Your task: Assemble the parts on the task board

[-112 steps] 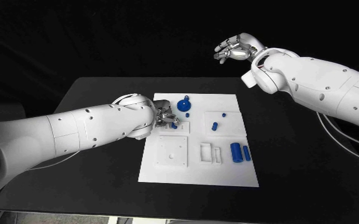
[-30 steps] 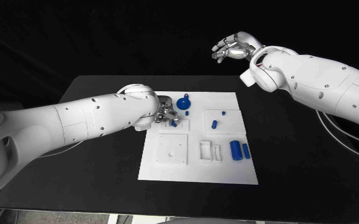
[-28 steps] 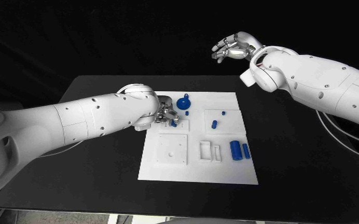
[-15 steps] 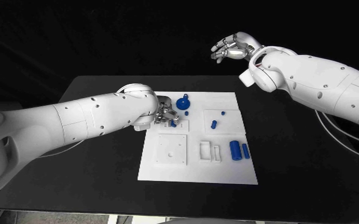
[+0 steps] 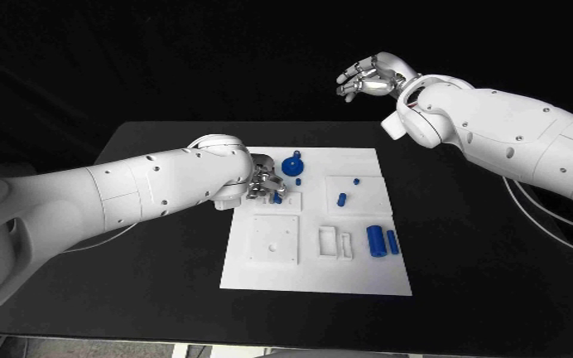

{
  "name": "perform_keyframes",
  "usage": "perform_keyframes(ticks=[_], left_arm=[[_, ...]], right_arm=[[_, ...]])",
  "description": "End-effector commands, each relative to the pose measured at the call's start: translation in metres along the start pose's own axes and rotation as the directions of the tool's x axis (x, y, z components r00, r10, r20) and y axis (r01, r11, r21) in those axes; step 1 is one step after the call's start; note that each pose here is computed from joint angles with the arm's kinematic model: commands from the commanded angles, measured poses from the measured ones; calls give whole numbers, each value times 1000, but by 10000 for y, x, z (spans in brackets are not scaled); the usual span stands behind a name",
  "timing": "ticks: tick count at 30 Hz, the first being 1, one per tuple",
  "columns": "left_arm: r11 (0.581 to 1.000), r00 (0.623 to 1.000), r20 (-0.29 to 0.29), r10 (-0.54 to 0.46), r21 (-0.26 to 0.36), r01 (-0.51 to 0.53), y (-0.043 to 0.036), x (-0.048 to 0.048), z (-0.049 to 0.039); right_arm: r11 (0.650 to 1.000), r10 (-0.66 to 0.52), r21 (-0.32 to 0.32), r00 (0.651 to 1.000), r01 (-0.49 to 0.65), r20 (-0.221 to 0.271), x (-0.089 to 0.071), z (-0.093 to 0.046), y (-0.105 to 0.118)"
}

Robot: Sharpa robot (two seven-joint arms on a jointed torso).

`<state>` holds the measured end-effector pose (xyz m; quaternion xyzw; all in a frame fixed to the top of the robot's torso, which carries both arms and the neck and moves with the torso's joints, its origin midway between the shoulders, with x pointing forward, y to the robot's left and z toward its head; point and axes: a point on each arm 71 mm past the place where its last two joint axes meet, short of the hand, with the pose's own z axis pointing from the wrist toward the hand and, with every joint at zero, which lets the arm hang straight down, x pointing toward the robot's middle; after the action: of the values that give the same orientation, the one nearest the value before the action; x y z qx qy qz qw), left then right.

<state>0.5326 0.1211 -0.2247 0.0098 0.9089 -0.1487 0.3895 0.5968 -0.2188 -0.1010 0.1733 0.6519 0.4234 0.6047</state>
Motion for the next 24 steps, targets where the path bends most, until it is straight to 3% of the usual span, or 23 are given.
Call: perform_keyframes(ticks=[1, 24], left_arm=[[1000, 1000, -27, 7, 0, -7, -30, 48, 23], [1000, 998, -56, 23, -3, -23, -52, 57, 23]], right_arm=[[1000, -3, -4, 1000, 3, -17, 22, 4, 7], [1000, -1, 0, 1000, 1, -26, 39, -1, -6]])
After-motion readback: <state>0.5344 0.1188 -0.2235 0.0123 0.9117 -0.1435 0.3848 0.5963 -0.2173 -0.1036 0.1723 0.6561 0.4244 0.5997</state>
